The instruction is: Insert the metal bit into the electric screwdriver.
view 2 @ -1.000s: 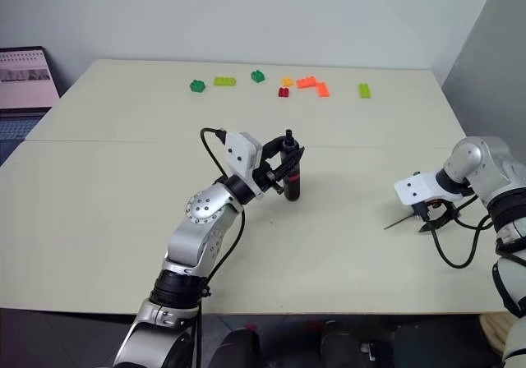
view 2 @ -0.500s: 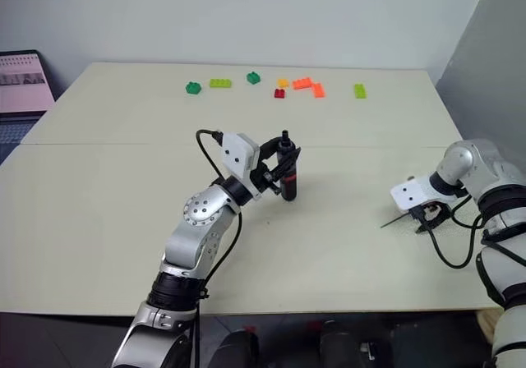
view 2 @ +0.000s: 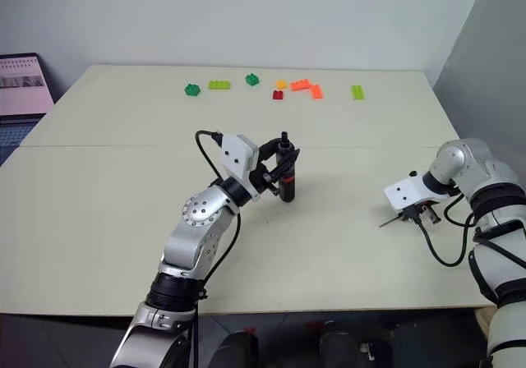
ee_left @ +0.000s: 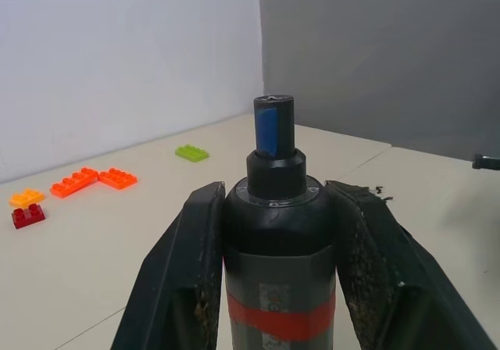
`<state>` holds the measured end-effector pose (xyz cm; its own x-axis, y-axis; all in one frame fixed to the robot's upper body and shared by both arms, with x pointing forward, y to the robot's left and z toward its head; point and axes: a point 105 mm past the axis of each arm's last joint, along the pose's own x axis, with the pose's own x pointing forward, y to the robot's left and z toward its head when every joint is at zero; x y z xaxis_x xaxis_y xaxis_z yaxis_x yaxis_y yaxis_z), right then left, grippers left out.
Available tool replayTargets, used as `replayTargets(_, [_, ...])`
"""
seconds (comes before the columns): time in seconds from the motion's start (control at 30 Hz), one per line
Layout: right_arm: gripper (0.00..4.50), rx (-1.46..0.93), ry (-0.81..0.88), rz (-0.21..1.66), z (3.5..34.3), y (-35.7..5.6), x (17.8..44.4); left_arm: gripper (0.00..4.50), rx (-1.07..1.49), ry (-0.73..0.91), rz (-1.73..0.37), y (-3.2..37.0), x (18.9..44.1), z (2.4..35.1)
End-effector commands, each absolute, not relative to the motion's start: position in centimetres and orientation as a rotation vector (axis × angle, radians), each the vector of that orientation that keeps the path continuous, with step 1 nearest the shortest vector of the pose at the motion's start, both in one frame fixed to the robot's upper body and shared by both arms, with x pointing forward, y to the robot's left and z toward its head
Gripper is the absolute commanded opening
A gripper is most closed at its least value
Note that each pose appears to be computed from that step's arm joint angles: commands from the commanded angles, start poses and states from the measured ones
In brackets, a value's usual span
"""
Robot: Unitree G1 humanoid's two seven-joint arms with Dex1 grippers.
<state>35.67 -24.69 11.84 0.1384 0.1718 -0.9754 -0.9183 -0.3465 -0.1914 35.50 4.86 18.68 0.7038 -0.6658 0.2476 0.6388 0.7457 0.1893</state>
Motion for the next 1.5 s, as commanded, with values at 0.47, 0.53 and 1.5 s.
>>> replayTargets(0.47, [0.00,-1.303,0.402,1.280,17.3,-22.6,36.5,1.64,0.119,-0.441,-0.587,5.7,35.4,21.4])
replayTargets(0.53, [0.00,-1.209,0.307,1.240,18.9,-21.8,36.4,1.64,0.106,-0.449,-0.557,5.8,35.3,21.6])
replayTargets(1.5, [0.00,0.023,-0.398,0.864,31.7,-9.6,34.1,1.64,0.110,-0.468,-0.364,4.1,36.6,20.1])
